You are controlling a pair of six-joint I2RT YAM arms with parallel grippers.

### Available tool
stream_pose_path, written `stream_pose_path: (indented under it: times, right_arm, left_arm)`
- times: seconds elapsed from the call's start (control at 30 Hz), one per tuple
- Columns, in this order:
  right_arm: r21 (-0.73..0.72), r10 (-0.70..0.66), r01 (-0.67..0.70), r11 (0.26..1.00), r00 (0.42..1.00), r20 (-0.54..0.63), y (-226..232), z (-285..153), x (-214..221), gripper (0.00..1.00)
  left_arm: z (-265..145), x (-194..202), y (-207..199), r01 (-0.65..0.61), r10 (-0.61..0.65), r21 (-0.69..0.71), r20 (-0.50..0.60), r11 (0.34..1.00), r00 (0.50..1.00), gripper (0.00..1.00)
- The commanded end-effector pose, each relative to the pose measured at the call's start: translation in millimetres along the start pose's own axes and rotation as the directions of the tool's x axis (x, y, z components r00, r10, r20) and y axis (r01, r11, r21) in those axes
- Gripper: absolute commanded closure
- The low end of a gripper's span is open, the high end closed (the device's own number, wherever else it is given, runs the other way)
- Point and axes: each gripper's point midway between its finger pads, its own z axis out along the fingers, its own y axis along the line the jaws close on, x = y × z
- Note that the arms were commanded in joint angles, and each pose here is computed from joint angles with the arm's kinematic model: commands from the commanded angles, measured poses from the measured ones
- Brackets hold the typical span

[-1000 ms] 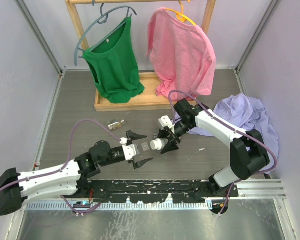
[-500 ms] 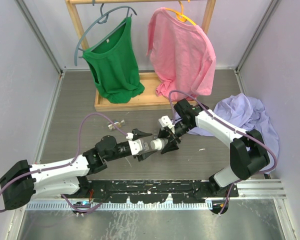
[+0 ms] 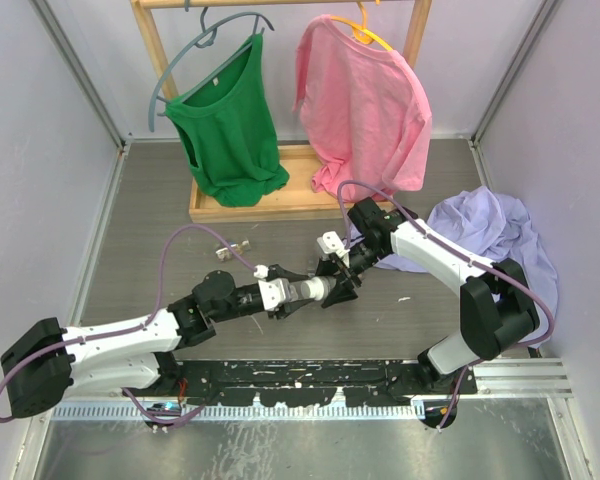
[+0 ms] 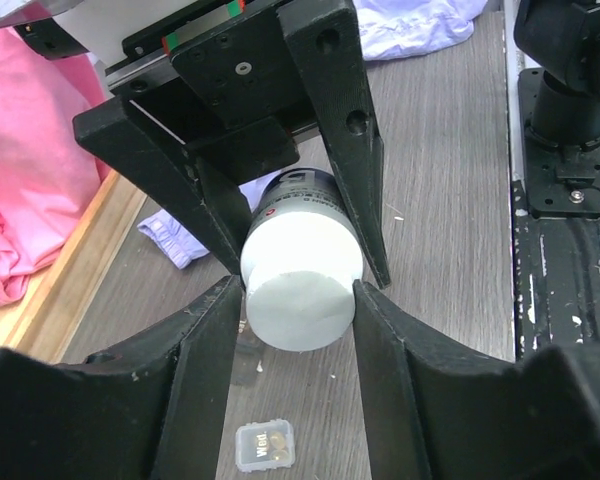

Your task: Sort the pills into containers

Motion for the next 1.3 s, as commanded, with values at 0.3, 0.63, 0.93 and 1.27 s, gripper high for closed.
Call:
stream_pose_path:
  times: [0.3,0.63,0.93,1.27]
  right_arm:
    - [0.002,-0.031,0.031,1.000,0.999,0.020,1,-2,-11,0.99]
    - [0.001,-0.030,0.030,1.000,0.999,0.019,0,-2,-11,0.99]
    - [0.000,-0.026,0.026,1.000,0.999,0.024,0,-2,-12,0.99]
    - [0.002,-0.030,0.030,1.000,0.999,0.023,0,-2,-13,0.99]
  left_arm:
    - [-5,-61,3,0.183,-0.182,0.011,0.167,0.983,0.969,0.68]
    - [-4,-64,19,0.688,-0.672,-0.123,0.149,0.715,0.725,0.94]
    - [-10,-46,43,0.878,-0.881,-0.358,0.233,0.316,0.412,1.00]
    - [-9,-43,45,0.926,-0.933,-0.378,0.330,0.008,0.143,0.98]
